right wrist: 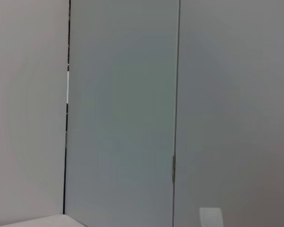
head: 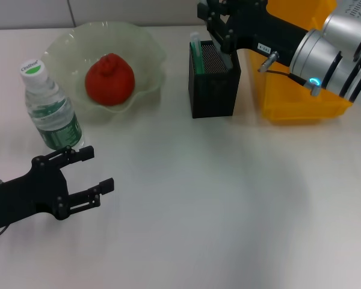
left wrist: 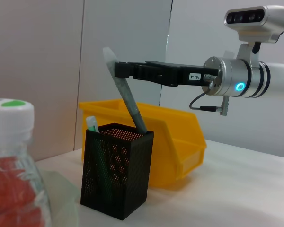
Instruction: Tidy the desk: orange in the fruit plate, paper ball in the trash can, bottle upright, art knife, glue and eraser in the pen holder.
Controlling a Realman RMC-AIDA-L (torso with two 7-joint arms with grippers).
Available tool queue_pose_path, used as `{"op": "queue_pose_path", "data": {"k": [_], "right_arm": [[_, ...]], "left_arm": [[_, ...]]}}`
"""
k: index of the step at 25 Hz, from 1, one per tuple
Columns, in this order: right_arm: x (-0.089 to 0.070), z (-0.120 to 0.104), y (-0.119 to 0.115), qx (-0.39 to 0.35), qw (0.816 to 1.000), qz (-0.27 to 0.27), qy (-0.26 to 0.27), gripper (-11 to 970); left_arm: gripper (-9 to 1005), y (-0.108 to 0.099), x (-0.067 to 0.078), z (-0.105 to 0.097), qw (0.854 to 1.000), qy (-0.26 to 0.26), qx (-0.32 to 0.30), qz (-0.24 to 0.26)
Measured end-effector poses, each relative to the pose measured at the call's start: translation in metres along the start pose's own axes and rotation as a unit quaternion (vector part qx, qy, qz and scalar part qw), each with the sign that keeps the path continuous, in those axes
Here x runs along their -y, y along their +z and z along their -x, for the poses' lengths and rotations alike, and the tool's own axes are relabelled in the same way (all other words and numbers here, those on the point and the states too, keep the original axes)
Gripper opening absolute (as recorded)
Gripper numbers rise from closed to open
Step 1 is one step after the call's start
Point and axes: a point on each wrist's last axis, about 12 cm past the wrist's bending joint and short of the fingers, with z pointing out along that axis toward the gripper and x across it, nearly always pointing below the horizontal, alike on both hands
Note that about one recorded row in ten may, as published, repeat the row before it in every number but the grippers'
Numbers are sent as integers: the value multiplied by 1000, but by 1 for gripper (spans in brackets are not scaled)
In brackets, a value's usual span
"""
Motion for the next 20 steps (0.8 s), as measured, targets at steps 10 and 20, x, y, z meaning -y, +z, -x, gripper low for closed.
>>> {"op": "queue_pose_path", "data": {"k": [10, 20], "right_arm": [[0, -1, 0, -2, 1000, 0, 0, 186], [-1, -2, 0, -4, 1000, -2, 5, 199]], "left_arm": [[797, 0, 0, 0, 1000, 0, 0, 0], [797, 1, -1, 0, 1000, 0, 0, 1]]}}
